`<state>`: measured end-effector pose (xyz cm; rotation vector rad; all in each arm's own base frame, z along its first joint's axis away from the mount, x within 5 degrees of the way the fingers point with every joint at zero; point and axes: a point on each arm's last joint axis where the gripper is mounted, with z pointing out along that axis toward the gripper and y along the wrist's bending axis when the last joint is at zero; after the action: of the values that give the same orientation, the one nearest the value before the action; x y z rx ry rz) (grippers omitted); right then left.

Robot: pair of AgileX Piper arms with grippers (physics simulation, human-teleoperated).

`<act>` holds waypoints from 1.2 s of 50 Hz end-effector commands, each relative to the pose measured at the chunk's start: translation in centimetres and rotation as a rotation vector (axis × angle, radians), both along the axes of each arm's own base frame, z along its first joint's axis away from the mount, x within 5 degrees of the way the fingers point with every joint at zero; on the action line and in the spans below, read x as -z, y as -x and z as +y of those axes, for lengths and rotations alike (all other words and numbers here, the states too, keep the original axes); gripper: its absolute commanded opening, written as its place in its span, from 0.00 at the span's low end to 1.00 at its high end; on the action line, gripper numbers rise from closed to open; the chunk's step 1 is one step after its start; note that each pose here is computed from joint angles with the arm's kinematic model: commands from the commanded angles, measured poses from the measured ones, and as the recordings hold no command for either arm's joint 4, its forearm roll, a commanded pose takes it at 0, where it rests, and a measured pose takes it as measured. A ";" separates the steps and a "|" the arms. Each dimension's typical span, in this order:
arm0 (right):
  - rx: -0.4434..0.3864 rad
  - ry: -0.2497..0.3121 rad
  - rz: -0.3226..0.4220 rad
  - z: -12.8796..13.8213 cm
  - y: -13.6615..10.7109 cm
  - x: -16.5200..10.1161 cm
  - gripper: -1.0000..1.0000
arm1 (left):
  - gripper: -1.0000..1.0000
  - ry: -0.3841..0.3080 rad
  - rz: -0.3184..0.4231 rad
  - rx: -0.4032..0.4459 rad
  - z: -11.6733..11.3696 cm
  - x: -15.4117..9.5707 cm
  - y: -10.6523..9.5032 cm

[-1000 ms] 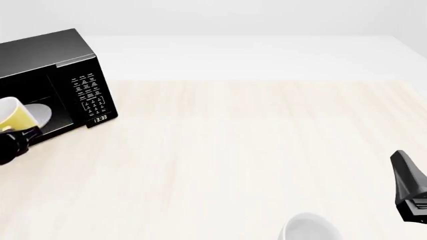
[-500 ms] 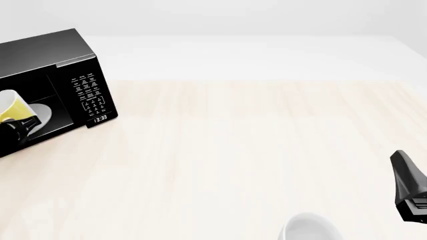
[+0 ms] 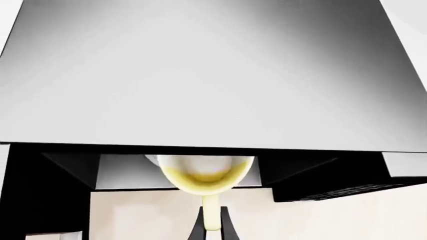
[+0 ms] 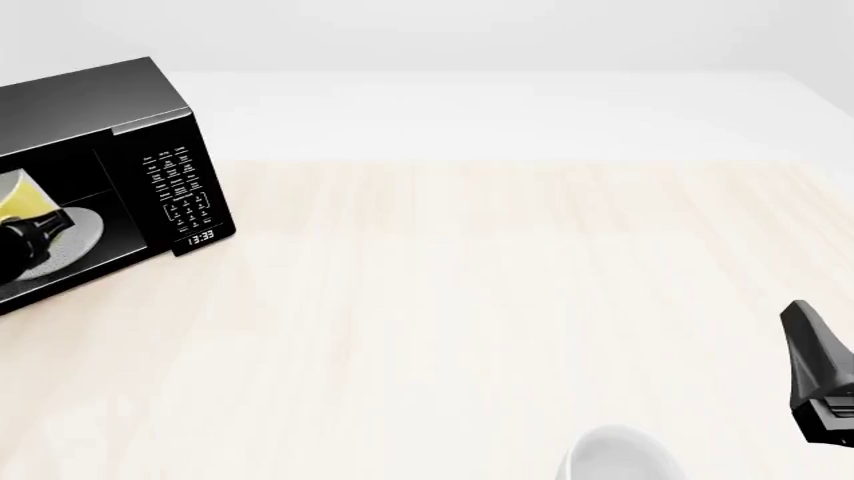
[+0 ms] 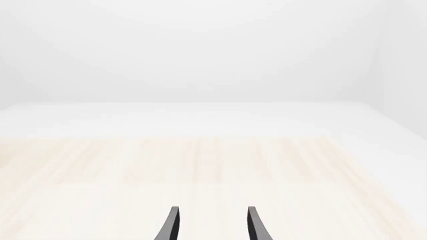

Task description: Put the yellow and white mug in the microwave and close it.

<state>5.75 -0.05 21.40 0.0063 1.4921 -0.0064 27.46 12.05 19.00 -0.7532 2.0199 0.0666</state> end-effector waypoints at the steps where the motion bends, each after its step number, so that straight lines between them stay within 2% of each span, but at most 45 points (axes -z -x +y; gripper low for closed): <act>1: 0.000 0.000 0.000 0.0 0.0 0.0 1.00 | 0.00 -0.009 -0.016 -0.011 0.8 -0.5 -0.9; 16: 0.000 0.000 0.001 0.0 0.0 0.0 1.00 | 0.00 -0.003 -0.023 -0.033 2.2 -0.3 -2.5; 36: 0.001 -0.001 0.001 0.0 0.0 0.0 1.00 | 0.00 -0.006 -0.029 -0.066 3.9 -0.1 -3.4; 60: 0.000 0.000 0.001 0.0 0.0 0.0 1.00 | 0.00 0.001 0.026 -0.063 4.7 2.4 -4.4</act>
<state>5.76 -0.05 21.39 0.0067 1.4930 -0.0066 31.47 16.45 17.27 -0.8284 2.0039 0.1039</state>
